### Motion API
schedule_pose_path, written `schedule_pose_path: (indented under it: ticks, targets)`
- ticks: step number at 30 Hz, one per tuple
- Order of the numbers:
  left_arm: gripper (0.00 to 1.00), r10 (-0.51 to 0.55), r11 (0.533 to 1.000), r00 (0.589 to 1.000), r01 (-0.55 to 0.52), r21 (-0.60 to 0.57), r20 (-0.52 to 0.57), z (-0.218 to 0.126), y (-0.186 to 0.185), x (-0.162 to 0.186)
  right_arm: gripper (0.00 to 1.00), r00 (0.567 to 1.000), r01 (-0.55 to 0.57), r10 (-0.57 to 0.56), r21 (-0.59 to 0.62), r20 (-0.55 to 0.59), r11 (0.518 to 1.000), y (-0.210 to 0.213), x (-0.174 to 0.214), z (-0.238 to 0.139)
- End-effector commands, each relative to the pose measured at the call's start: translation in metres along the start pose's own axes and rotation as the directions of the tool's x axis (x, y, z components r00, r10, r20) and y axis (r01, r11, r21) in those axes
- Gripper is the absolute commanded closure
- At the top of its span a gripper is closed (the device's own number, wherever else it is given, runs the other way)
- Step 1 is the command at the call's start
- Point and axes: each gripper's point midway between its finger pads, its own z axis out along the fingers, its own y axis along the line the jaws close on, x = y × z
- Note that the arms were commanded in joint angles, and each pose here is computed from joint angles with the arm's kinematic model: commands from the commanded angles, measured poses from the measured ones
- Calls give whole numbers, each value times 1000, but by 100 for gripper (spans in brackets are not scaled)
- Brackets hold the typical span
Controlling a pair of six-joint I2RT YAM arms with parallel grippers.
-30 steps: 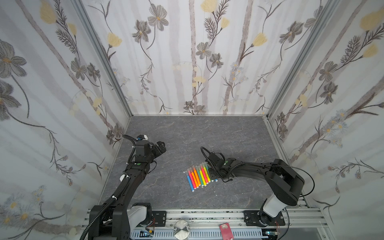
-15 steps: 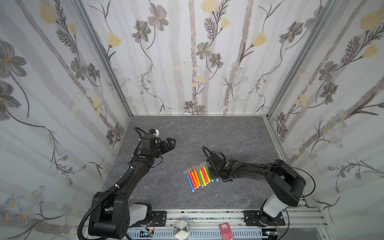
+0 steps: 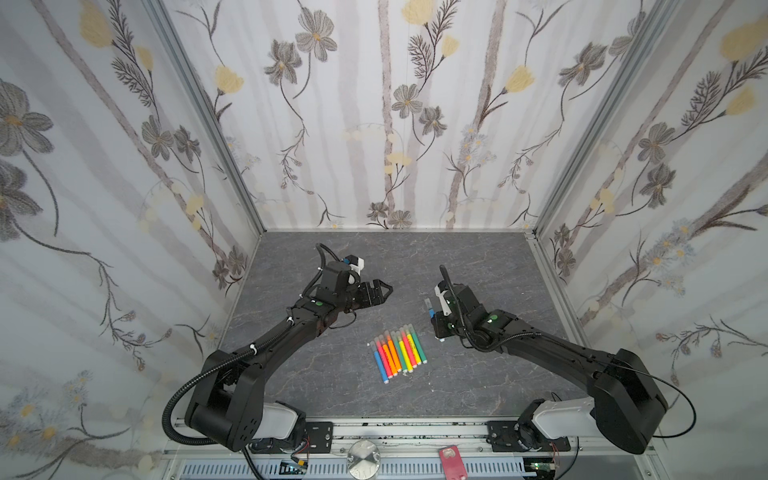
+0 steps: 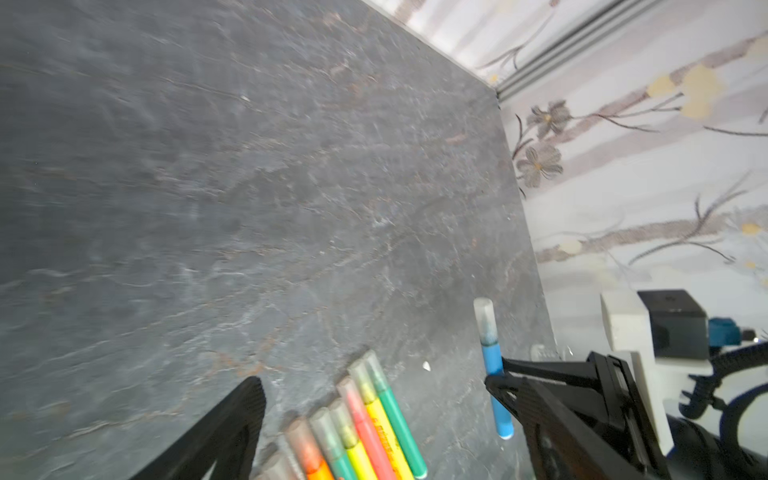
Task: Open the pen caps
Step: 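Lift the blue marker with the right gripper while the left gripper approaches its cap, then close the left gripper on the translucent cap of the blue marker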
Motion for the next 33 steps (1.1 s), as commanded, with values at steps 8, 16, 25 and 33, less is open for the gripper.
schedule_pose_path:
  ticks: [8,16,25,33]
  targets:
    - [27,57,983,997,-48,178,-50,35,-62,10,92,994,17,-1,-142,113,990,28,-30,-7]
    - [40,47,986,996,-35,161,-72,59,-60,18,92,993,11,11,-180,121,984,35,-34,-6]
    - [56,37,981,996,-21,191,-81,74,-66,13,92,992,11,14,-194,128,981,39,-38,-4]
    - [65,14,976,998,1,217,-69,76,-73,8,91,991,12,14,-194,134,981,39,-39,-3]
